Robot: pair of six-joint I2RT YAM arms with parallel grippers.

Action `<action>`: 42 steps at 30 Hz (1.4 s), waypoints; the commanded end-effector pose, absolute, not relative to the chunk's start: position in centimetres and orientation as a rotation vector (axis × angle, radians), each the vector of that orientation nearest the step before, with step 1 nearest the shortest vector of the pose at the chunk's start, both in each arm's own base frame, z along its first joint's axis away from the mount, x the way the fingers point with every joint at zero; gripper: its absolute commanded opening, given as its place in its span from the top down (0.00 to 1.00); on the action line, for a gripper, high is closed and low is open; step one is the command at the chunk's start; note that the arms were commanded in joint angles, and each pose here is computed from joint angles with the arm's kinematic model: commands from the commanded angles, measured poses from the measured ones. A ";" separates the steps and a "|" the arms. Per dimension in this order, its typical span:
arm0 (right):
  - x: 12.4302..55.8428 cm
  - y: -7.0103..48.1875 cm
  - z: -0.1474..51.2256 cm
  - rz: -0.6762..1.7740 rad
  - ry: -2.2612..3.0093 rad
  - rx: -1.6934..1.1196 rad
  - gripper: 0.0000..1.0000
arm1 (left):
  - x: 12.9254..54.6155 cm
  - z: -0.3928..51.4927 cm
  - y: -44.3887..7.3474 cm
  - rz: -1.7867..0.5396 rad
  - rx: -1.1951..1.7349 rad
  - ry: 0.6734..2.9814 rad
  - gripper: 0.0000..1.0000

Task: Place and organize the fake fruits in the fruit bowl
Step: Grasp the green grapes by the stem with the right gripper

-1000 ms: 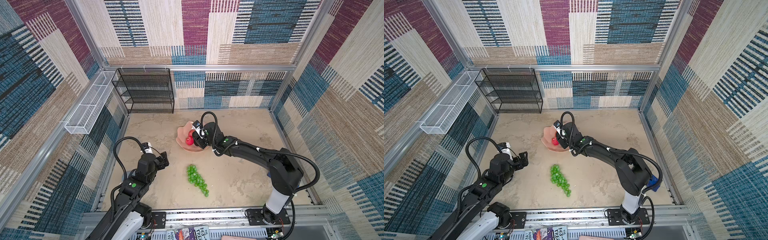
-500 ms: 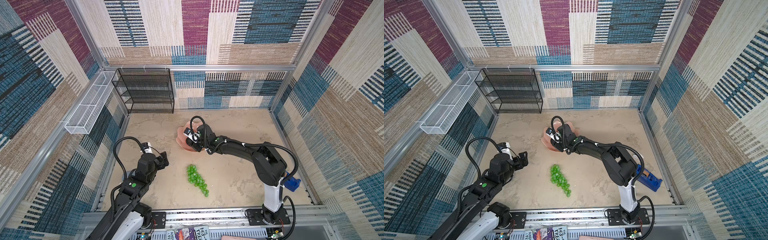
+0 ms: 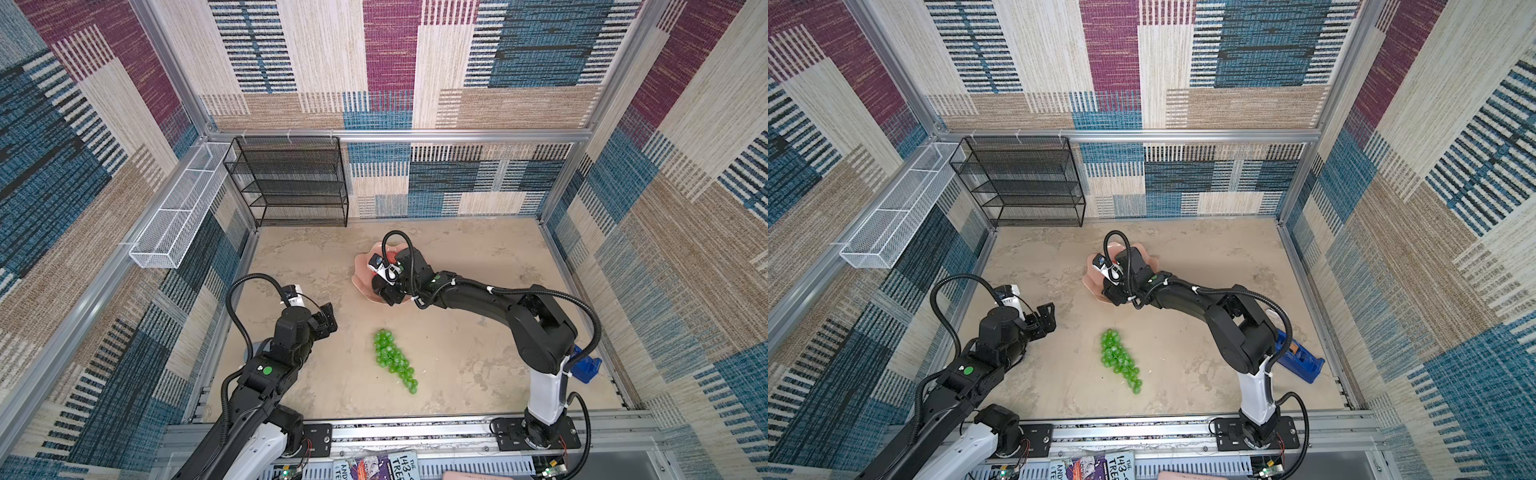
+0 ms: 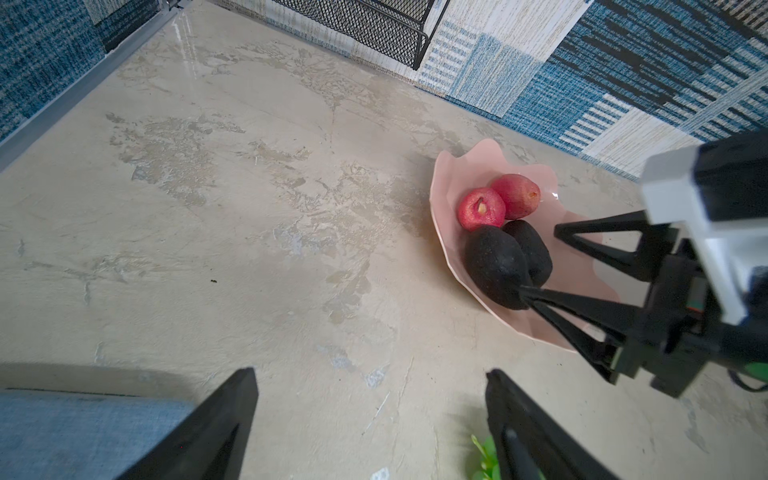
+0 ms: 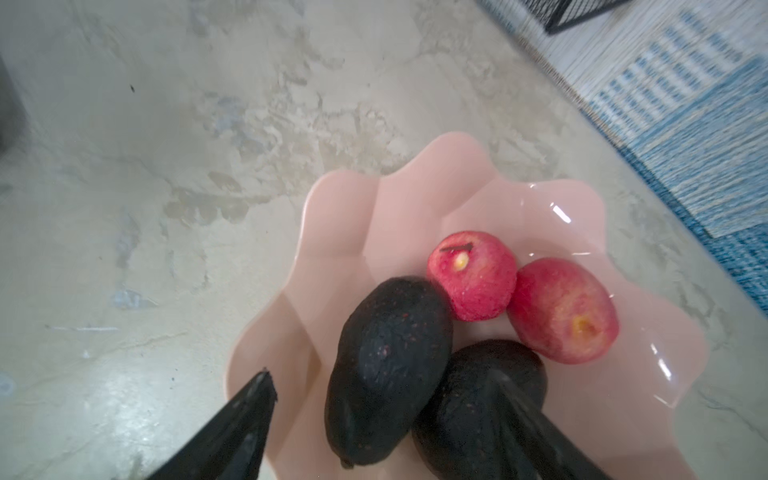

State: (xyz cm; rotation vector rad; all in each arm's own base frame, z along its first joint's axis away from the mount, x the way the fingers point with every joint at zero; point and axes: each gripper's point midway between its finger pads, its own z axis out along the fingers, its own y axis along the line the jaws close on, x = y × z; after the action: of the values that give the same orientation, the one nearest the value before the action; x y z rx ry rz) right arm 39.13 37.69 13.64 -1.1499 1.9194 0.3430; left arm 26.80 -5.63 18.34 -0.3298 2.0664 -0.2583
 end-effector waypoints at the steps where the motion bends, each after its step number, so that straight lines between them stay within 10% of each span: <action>1: 39.0 37.6 16.5 0.418 1.909 -1.018 0.12 | 27.5 20.0 -5.7 -0.273 -0.324 2.003 0.11; 17: 20.6 33.7 13.8 0.765 1.926 -0.823 0.00 | 27.8 19.5 -5.6 -0.259 -0.338 2.018 0.11; 42: 20.9 37.3 4.0 0.659 2.186 -0.876 0.09 | 25.7 24.5 -12.6 -0.691 0.054 1.831 0.11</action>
State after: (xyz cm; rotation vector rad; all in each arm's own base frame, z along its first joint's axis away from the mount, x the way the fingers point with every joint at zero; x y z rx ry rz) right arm 20.16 37.14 4.14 -0.9223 2.1750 0.6817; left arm 25.74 -12.00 23.28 0.0032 1.8829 -0.6615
